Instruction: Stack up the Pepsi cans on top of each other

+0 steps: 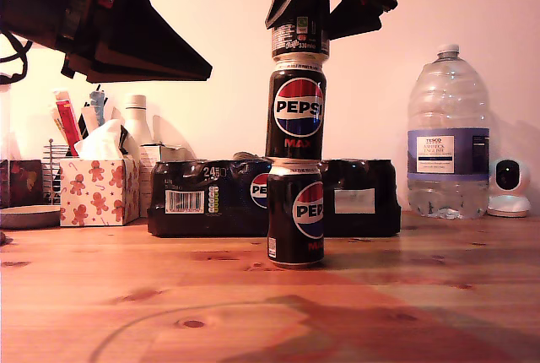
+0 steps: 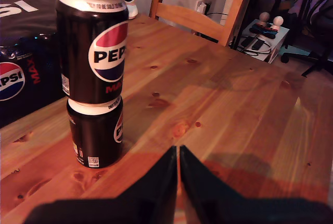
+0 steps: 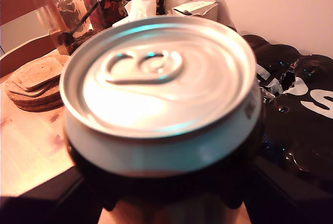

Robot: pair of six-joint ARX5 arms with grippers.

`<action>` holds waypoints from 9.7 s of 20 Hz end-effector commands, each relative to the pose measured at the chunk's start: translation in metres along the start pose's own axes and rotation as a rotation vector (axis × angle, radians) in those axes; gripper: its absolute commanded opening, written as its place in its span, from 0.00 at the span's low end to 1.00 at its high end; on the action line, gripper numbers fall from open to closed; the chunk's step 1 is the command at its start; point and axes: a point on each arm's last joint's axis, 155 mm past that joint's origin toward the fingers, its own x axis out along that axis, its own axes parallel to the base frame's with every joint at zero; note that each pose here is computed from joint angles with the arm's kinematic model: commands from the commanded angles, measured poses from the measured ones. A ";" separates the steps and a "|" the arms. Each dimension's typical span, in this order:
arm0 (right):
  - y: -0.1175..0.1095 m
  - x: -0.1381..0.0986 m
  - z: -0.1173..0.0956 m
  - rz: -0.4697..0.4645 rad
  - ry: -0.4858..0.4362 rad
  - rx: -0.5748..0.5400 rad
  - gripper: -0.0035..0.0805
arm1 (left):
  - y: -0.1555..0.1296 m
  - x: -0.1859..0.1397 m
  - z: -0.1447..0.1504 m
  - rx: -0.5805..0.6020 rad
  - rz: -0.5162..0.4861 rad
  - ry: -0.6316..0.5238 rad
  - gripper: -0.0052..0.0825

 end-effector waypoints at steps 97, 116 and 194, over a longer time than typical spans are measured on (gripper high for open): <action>0.006 0.013 0.006 -0.034 0.055 0.096 0.93 | -0.001 -0.001 -0.008 0.033 -0.002 0.023 0.06; 0.020 -0.001 0.057 -0.002 -0.020 0.052 0.93 | -0.001 -0.001 -0.013 0.031 -0.001 0.042 0.06; -0.060 -0.133 -0.138 -0.238 -0.151 0.170 0.03 | 0.102 -0.102 -0.010 -0.076 0.502 -0.146 0.04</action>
